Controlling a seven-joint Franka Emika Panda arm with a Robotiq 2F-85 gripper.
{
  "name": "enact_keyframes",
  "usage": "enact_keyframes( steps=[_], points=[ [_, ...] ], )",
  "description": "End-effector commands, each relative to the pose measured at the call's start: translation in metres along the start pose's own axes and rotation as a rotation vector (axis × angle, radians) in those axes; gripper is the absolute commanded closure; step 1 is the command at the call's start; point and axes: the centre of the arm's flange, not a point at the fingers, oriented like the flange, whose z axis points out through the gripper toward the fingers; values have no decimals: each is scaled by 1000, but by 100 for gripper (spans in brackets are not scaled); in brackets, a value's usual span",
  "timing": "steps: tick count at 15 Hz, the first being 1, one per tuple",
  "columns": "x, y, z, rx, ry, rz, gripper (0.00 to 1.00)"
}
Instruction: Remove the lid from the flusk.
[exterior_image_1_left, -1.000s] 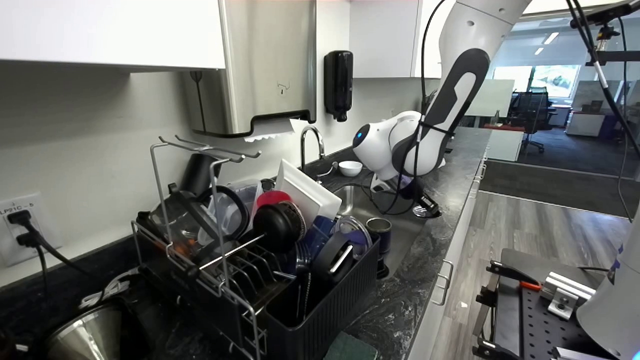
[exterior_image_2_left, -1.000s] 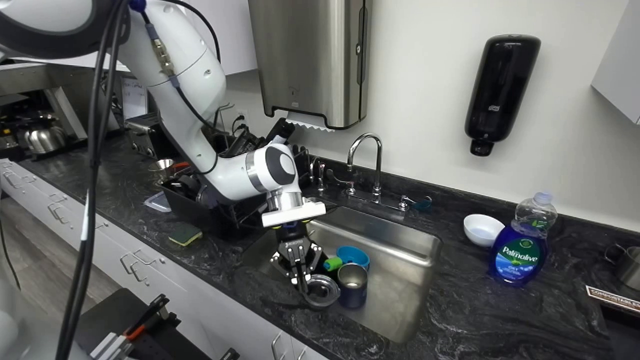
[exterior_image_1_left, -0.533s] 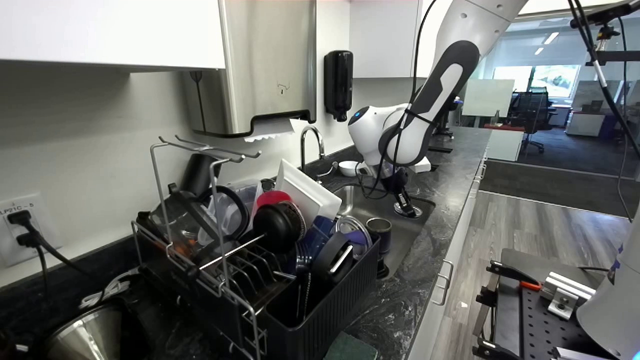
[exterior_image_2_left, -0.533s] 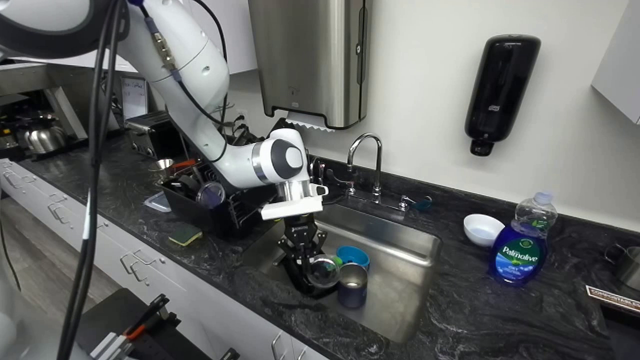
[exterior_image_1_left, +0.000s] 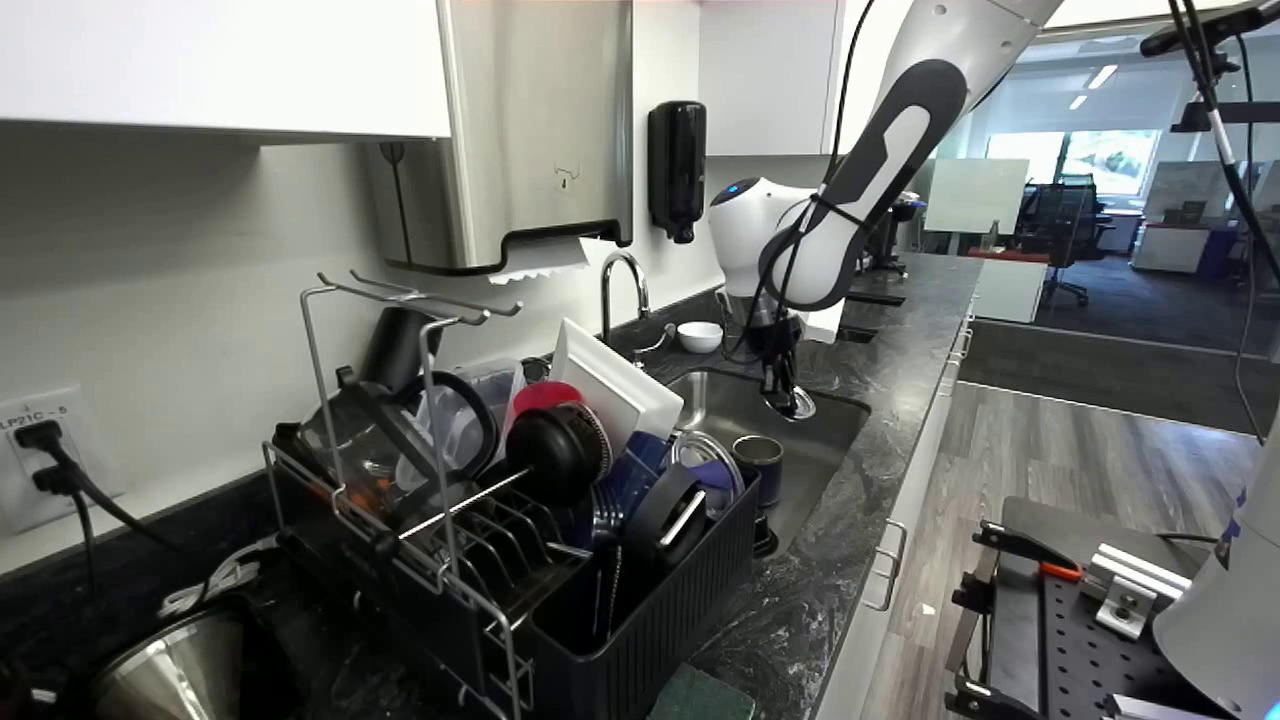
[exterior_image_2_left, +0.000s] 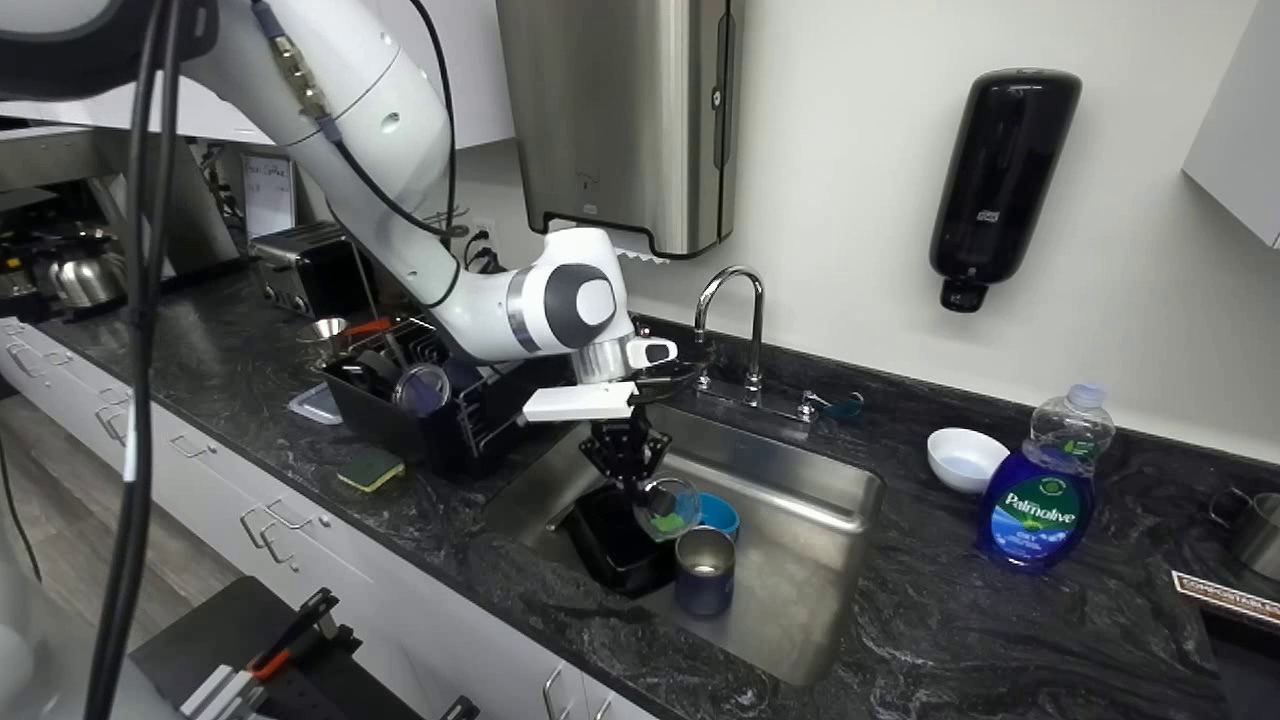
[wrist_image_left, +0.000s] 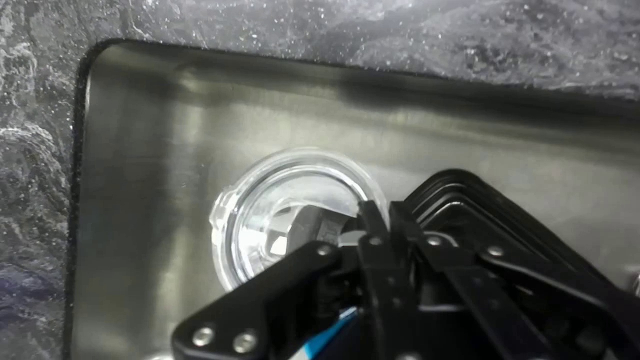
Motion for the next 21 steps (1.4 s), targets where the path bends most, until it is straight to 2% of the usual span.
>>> enact_keyframes(
  steps=[1, 8, 15, 21],
  points=[
    [-11, -1, -14, 6, 74, 108, 98],
    [-14, 9, -28, 5, 102, 219, 98],
    [-5, 62, -11, -19, 52, 322, 98],
    [-2, 102, 2, 4, 26, 423, 98]
  ],
)
